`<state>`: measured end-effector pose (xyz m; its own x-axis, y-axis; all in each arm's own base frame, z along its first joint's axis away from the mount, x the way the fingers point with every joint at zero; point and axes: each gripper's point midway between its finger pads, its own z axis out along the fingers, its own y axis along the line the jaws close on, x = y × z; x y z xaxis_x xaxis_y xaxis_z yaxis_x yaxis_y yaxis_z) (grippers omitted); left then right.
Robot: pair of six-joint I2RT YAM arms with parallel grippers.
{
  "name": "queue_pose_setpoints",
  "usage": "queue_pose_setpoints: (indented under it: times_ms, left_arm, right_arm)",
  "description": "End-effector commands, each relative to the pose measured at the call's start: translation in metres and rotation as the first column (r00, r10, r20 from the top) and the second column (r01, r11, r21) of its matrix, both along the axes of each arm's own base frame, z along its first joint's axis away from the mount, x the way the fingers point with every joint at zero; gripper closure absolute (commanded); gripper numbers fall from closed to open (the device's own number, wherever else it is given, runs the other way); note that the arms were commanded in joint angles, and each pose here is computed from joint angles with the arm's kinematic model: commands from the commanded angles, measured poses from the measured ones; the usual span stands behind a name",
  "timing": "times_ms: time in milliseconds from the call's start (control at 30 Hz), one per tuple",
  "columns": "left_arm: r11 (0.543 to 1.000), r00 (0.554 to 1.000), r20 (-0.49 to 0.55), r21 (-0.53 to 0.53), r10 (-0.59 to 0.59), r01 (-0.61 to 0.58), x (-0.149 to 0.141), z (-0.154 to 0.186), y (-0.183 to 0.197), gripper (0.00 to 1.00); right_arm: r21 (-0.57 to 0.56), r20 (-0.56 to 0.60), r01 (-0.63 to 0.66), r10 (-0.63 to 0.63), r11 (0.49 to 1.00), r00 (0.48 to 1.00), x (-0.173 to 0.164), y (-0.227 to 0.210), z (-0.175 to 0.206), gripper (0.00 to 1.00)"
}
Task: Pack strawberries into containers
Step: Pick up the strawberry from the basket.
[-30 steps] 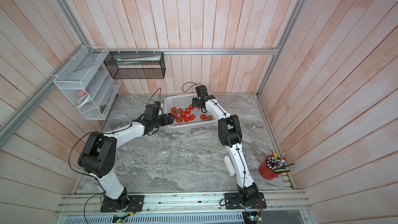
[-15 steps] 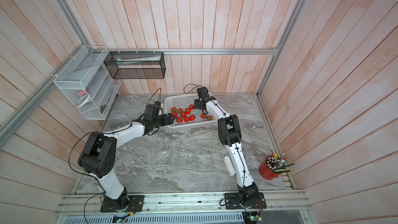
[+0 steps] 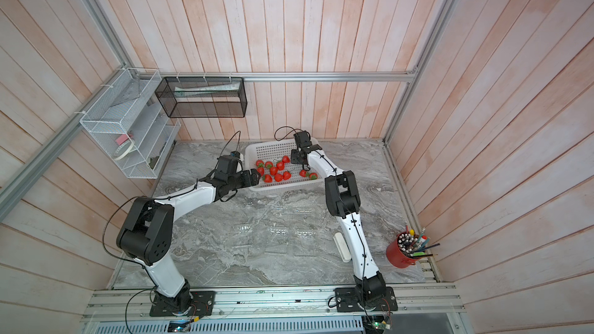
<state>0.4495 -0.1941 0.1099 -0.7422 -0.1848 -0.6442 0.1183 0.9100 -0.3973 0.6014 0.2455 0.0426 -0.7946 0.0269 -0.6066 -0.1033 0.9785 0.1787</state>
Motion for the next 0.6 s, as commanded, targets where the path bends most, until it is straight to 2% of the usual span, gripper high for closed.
queue_pose_setpoints:
  times_ms: [0, 367, 567]
  left_arm:
    - [1.000, 1.000, 0.018, -0.001, -0.019, 0.019, -0.005, 0.009, -0.002, 0.08]
    - [1.000, 0.997, 0.075, 0.007, 0.022, -0.022, -0.017, 0.034, 0.012, 0.08]
    - [0.999, 0.994, 0.103, 0.003, 0.047, -0.048, -0.029, 0.047, 0.022, 0.08]
  right_arm:
    - [-0.005, 0.028, -0.006, 0.007, 1.000, 1.000, 0.001, -0.003, 0.016, 0.57]
    - [0.019, 0.095, -0.034, 0.032, 0.999, 0.995, -0.012, 0.000, 0.059, 0.80]
    - [0.025, 0.118, -0.057, 0.054, 0.998, 0.992, -0.033, 0.006, 0.079, 0.82]
